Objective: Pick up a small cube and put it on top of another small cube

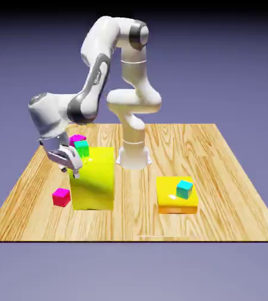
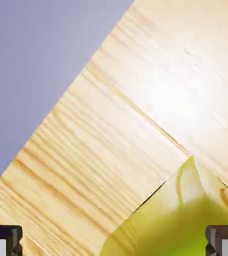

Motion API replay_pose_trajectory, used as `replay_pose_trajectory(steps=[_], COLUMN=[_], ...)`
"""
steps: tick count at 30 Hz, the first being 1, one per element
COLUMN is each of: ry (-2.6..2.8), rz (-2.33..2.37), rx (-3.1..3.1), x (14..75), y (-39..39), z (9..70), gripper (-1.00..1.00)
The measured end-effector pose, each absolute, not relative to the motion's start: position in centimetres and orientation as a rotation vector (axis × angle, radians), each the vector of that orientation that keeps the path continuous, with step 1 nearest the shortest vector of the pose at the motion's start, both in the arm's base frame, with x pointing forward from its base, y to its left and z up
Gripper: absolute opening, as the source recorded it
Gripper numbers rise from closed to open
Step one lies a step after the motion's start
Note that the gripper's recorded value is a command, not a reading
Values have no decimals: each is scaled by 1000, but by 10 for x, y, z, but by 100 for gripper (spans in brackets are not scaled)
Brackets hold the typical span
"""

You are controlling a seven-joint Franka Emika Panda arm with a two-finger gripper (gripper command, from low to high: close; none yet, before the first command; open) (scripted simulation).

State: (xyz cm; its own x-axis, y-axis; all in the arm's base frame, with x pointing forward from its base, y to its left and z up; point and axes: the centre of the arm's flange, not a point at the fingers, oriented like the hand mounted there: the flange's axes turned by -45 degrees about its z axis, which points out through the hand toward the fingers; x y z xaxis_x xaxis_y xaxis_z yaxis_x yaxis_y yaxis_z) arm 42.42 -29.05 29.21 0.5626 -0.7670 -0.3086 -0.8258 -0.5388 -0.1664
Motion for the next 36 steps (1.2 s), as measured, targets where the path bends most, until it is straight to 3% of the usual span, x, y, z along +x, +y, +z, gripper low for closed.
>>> replay_pose_trajectory(steps=[11, 20, 23, 24, 26, 28, 36], ry=[1668, 1786, 1786, 1786, 1786, 1786, 1961], rz=[690, 728, 728, 728, 727, 727, 710], rx=[-1822, -1282, -1282, -1282, -1281, -1281, -1493], x=[360, 286, 299, 299, 299, 286, 363], y=[-372, -426, -385, -385, -385, -426, -402], z=[194, 125, 80, 79, 79, 125, 242], gripper=[0, 0, 0, -100, -100, -100, -100])
